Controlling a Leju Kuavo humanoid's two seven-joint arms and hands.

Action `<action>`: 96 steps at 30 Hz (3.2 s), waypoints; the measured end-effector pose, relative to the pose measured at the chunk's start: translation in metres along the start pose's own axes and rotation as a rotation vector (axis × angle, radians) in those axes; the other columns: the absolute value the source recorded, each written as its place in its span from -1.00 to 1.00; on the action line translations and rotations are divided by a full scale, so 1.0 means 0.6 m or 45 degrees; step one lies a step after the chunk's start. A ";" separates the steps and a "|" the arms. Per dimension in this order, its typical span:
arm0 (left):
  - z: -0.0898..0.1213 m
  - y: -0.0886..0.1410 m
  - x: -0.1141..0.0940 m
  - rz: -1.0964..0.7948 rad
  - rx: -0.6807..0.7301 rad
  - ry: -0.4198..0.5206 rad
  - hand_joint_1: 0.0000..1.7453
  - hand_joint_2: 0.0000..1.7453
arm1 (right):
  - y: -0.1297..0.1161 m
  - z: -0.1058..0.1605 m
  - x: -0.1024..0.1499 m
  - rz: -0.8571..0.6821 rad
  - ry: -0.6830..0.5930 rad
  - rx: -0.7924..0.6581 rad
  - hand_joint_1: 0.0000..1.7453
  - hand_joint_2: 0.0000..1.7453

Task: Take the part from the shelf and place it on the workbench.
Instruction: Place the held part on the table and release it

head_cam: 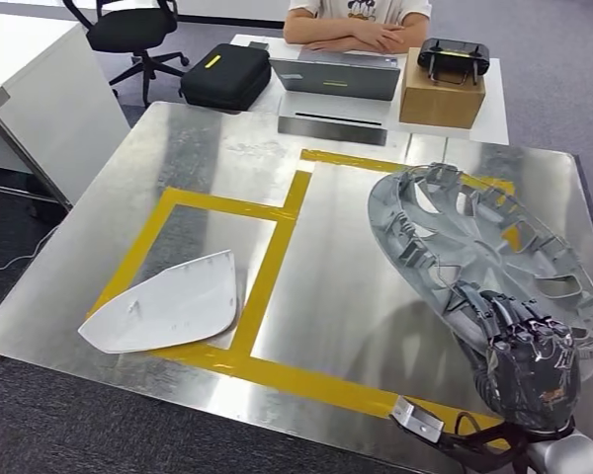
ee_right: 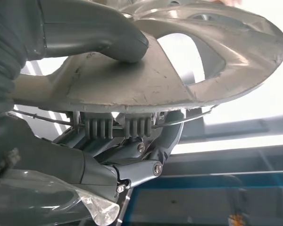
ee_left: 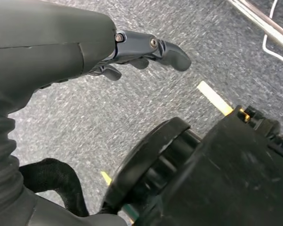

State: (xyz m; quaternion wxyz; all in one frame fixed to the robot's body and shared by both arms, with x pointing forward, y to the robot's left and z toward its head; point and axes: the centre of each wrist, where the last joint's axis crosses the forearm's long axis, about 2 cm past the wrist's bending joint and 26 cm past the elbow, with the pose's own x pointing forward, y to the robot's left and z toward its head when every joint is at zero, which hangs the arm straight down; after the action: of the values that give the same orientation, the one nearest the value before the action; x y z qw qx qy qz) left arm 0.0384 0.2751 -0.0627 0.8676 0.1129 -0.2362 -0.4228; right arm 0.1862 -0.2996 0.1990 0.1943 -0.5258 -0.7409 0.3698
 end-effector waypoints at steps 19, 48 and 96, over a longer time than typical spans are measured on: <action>0.001 -0.002 0.001 -0.010 0.000 0.029 -1.00 1.00 | 0.001 -0.007 -0.001 0.044 0.000 0.012 1.00 1.00; 0.008 0.000 0.010 -0.059 0.062 0.137 -1.00 1.00 | 0.035 0.010 0.038 -0.267 0.084 0.457 1.00 1.00; 0.012 0.009 0.006 -0.139 0.098 0.198 -1.00 -1.00 | 0.041 0.037 0.085 -0.622 0.037 0.665 -1.00 1.00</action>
State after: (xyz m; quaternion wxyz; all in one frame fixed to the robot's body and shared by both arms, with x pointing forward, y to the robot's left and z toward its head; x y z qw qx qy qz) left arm 0.0402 0.2754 -0.0534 0.8540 0.1912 -0.1777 -0.4499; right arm 0.1678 -0.2560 0.1607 0.4154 -0.2710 -0.7225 0.4817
